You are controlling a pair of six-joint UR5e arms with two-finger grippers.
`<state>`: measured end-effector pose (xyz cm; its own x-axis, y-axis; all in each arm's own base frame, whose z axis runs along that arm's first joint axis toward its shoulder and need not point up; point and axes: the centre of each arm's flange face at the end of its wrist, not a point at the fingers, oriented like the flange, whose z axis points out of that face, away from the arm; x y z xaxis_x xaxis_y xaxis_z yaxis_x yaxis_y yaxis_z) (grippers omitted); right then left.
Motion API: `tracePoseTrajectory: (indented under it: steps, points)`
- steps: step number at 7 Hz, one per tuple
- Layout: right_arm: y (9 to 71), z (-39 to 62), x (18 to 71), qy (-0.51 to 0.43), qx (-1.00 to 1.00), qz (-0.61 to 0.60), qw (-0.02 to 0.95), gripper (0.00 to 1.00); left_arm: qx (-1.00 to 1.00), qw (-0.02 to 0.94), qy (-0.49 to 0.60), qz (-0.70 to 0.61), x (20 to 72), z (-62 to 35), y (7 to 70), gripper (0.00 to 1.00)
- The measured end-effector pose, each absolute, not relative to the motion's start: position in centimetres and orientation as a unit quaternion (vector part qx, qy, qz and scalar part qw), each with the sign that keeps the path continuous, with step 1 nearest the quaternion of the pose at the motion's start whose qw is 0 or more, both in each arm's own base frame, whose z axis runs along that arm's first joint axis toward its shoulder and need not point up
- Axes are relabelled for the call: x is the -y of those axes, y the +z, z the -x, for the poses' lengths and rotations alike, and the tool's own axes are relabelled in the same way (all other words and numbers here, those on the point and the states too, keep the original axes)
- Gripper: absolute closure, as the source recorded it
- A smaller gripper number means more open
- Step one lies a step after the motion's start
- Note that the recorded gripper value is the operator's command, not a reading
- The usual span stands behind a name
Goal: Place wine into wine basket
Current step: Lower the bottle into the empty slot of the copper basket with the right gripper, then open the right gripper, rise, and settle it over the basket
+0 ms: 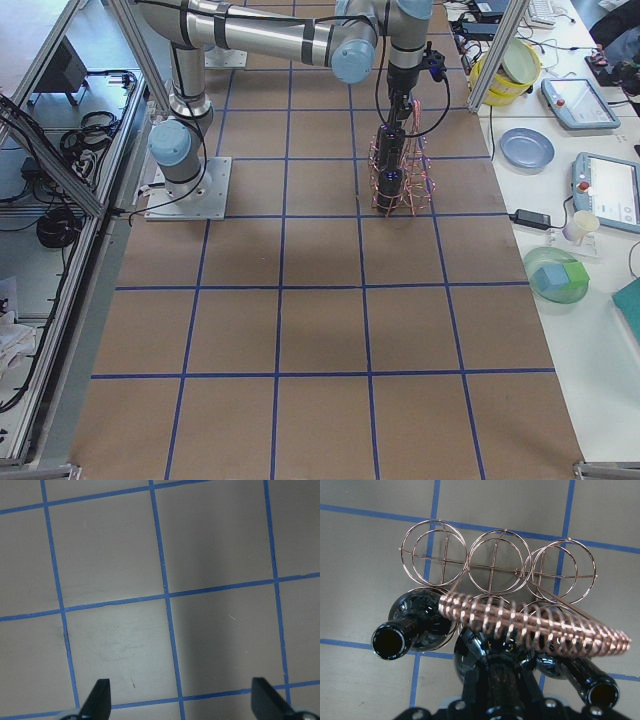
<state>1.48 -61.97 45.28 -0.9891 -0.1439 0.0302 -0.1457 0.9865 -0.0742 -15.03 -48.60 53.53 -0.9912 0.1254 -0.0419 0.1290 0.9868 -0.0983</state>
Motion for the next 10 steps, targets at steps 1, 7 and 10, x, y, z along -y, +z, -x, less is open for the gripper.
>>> tracePoseTrajectory:
  steps: [1,7,10]
  points:
    - [44.7,-1.5,62.1,0.037,0.997,-0.074,0.012,0.63,-0.996,0.017,-0.053,-0.065,48.9,15.0,53.0,0.00]
    - [41.9,-1.5,62.2,0.020,0.995,-0.095,0.009,0.42,-0.998,-0.007,-0.049,-0.039,49.0,15.2,51.9,0.00]
    - [44.4,-1.7,61.6,0.052,0.994,-0.093,0.019,0.24,-0.998,-0.007,-0.045,-0.039,48.8,15.1,51.8,0.00]
